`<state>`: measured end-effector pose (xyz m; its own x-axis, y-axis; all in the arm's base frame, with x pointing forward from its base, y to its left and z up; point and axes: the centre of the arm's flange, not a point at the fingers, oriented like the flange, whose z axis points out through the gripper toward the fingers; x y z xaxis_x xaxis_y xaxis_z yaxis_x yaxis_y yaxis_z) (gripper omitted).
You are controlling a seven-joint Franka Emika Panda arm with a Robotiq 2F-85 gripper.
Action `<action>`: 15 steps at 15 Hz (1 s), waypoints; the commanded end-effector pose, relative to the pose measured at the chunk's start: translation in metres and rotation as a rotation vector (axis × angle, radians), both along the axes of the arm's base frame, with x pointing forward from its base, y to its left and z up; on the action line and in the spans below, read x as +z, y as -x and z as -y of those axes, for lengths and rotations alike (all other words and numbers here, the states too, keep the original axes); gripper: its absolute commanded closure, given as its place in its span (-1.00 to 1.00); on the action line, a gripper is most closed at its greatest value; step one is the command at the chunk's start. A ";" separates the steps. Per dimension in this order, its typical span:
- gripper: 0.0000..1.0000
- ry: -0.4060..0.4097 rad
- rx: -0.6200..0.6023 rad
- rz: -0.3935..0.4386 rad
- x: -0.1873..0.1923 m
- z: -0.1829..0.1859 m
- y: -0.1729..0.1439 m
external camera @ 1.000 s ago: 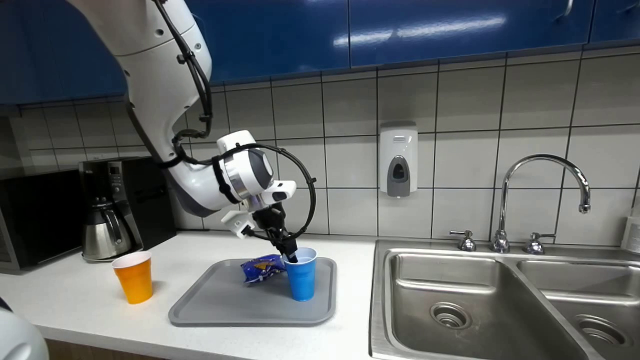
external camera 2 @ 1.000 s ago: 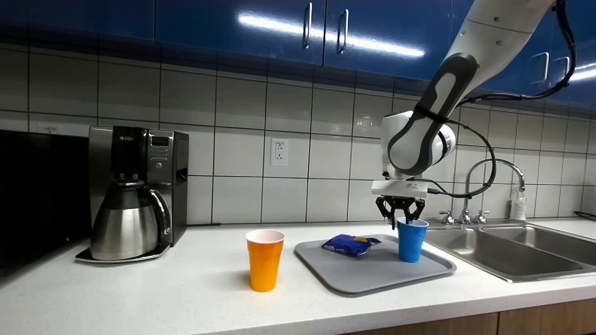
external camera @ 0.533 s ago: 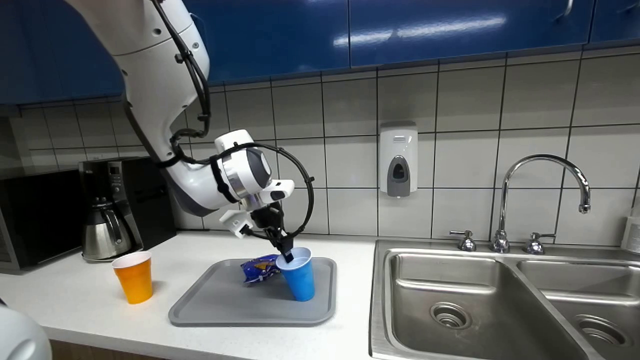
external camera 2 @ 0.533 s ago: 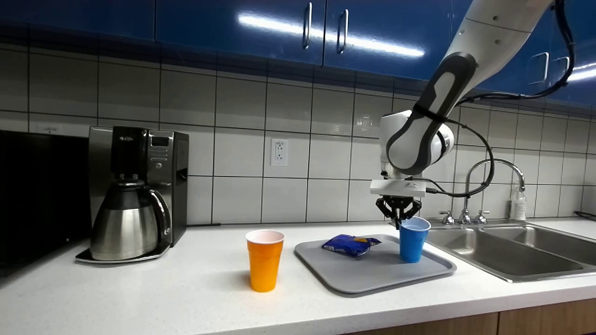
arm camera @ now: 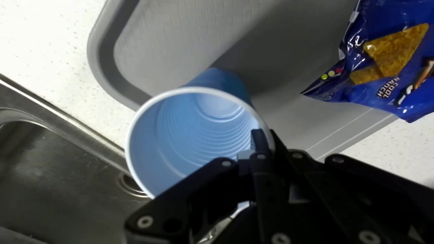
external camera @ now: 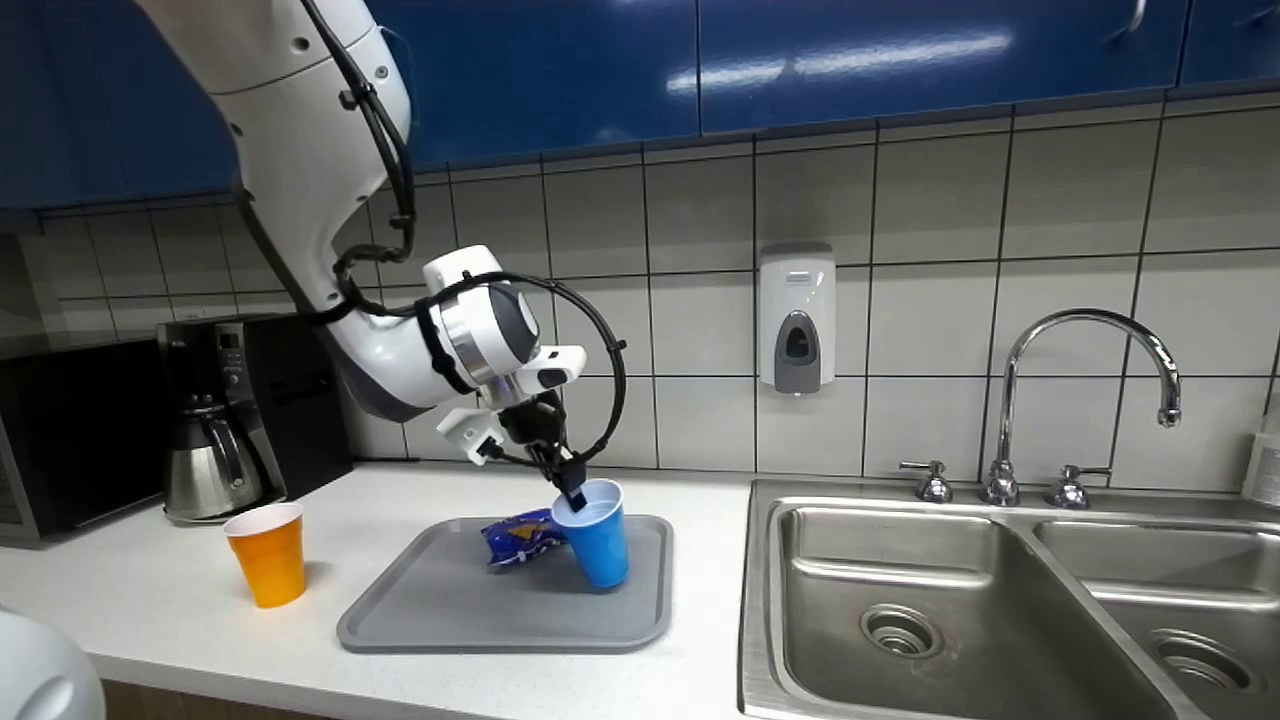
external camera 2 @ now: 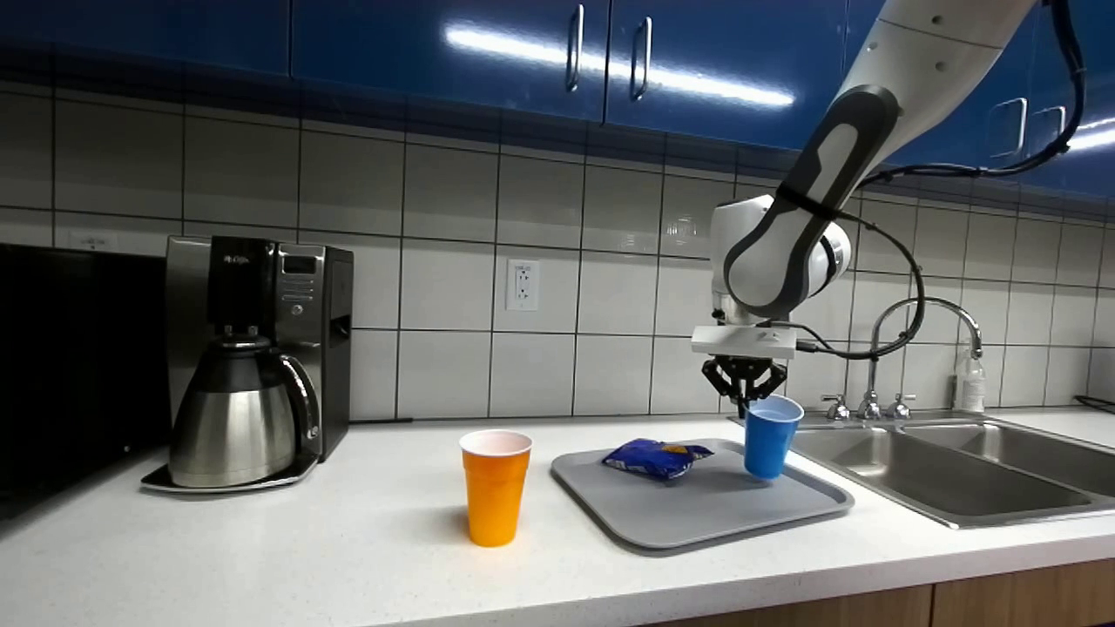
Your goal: Place the cups directly onto the counter
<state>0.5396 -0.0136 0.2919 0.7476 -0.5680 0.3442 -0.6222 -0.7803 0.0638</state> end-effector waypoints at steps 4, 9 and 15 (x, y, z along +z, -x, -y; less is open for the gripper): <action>0.98 0.053 -0.015 0.076 0.048 -0.010 0.018; 0.98 0.076 -0.029 0.090 0.068 -0.015 0.026; 0.98 0.096 -0.144 0.059 0.073 -0.005 0.032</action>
<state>0.5195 -0.0039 0.3580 0.6801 -0.5914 0.4332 -0.6805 -0.7291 0.0729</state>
